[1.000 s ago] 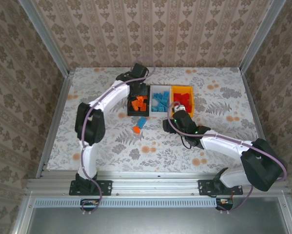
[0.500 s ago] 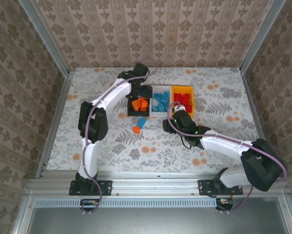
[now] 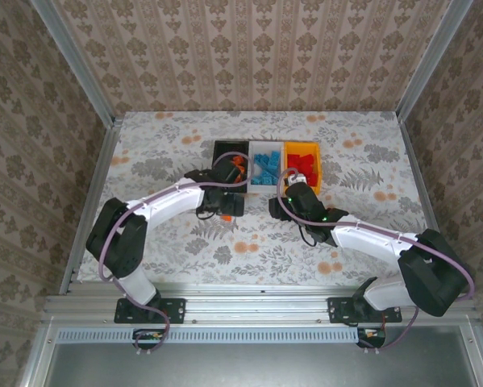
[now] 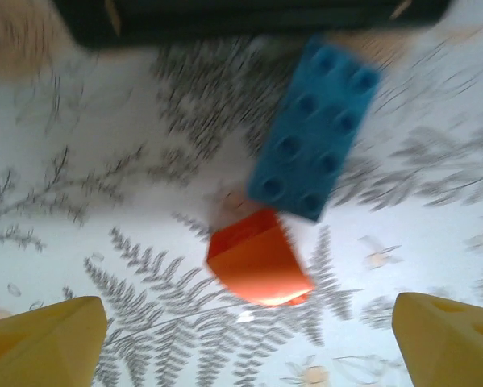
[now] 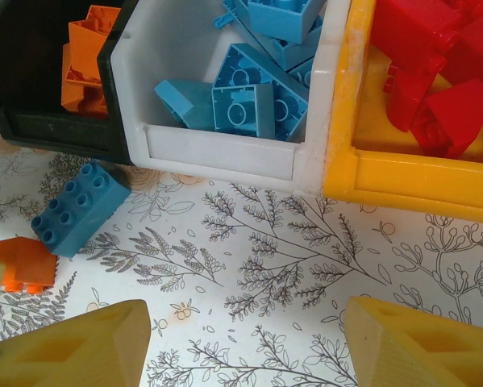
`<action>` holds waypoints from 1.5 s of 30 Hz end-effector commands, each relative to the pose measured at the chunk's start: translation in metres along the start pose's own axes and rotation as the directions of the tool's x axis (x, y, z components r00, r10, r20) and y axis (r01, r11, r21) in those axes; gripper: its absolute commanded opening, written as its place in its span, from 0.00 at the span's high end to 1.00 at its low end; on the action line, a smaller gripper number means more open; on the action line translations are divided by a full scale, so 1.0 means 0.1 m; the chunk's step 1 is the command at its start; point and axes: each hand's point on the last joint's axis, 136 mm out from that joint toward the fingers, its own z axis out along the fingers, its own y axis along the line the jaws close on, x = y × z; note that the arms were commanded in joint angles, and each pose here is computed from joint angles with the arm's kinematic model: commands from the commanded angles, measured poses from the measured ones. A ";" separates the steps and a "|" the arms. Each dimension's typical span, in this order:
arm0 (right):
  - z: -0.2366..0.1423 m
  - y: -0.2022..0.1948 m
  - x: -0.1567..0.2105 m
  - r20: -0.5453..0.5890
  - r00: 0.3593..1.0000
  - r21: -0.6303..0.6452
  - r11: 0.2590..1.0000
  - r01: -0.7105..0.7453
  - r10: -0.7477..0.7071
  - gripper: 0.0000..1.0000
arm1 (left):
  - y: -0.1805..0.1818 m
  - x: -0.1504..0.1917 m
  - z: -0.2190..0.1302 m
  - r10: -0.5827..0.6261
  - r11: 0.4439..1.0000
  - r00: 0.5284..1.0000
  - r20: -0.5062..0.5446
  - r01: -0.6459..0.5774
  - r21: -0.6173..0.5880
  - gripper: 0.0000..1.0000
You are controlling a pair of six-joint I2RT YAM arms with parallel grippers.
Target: Sort the legos into containers by color
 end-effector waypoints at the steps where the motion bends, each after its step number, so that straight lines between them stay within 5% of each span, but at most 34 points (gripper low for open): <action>1: -0.02 0.06 -0.07 0.013 1.000 -0.012 1.000 -0.003 0.003 0.34 | 0.00 -0.04 0.06 -0.047 0.999 0.999 0.022 0.047 0.002 0.11; 11: -0.02 0.07 -0.07 0.011 1.000 -0.012 1.000 0.001 -0.001 0.34 | -0.04 0.04 0.48 -0.038 0.999 0.999 -0.024 0.038 0.014 0.30; 27: 0.00 0.09 -0.06 0.007 1.000 -0.012 1.000 0.008 -0.007 0.34 | 0.07 0.05 0.44 -0.025 1.000 1.000 0.000 0.025 0.002 0.64; 45: 0.00 0.11 -0.05 0.008 1.000 -0.015 1.000 0.012 -0.012 0.34 | 0.06 -0.16 -0.15 -0.006 0.999 0.995 0.101 0.003 0.034 0.66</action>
